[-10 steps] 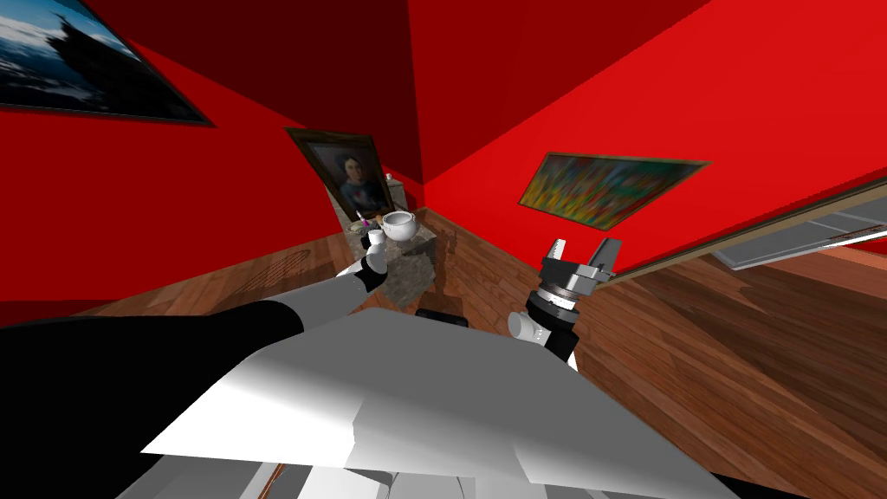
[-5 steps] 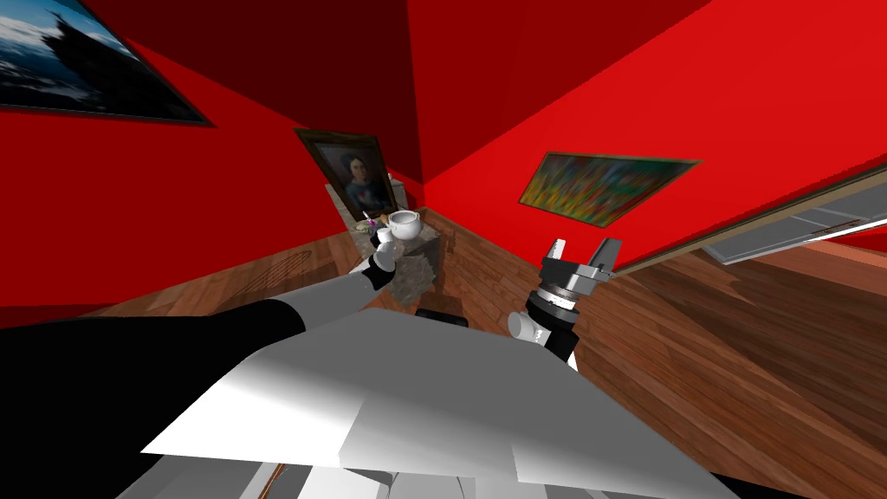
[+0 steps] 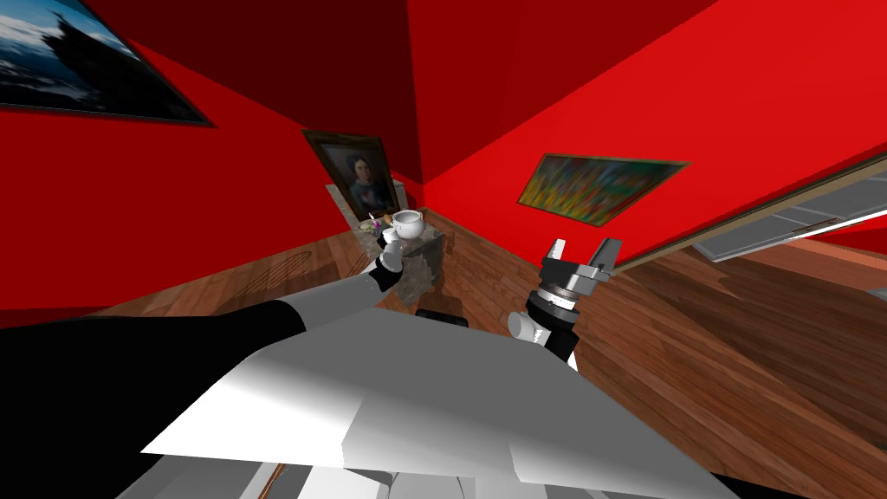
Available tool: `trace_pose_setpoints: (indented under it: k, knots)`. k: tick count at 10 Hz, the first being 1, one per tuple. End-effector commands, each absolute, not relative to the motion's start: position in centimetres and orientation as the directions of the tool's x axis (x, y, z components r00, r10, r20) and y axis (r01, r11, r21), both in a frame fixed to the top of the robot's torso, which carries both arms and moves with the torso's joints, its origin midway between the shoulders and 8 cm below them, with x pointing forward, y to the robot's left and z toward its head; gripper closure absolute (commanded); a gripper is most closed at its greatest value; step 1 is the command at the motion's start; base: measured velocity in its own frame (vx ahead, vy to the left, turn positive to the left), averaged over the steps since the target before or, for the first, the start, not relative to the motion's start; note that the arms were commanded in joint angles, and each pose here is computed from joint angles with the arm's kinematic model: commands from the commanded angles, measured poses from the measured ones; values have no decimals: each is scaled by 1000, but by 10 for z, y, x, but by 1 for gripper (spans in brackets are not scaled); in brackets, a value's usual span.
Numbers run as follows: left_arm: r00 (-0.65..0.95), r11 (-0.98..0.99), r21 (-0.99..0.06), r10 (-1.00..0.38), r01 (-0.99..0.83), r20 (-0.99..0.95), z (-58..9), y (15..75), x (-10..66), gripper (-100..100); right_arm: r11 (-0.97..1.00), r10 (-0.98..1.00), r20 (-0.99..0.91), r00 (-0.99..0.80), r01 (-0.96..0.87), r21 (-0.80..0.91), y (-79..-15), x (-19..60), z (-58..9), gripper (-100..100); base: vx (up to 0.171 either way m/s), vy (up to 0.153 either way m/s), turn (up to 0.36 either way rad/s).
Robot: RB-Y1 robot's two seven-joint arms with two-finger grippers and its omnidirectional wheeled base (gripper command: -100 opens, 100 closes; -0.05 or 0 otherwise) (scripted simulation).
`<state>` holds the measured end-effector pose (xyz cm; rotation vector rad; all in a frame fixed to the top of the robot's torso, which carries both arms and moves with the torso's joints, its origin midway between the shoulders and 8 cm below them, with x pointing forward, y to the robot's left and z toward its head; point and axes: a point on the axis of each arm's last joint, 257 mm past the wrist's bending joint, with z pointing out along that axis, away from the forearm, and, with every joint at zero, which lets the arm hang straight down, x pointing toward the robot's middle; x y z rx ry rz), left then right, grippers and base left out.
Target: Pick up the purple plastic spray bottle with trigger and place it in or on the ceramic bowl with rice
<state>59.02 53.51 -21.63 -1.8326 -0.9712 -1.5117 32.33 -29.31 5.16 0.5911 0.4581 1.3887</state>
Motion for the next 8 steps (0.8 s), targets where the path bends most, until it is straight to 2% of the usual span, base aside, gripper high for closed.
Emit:
trace_pose_setpoints:
  k: [1,2,3,8]
  knots:
    - [99,-576,22,177,817,979,-216,535,590,100,78,990,42,135,-771,632,-293,323,52,0,-14,17,-4]
    - [103,-577,16,174,817,979,-217,535,590,0,78,990,42,135,-771,632,-293,323,52,0,0,0,0]
    - [95,-577,16,162,817,982,-206,547,592,100,78,990,42,135,-771,632,-293,323,52,0,5,-31,-4]
    - [48,-578,45,145,815,988,-159,587,606,100,78,990,42,135,-771,632,-293,323,52,0,10,-46,6]
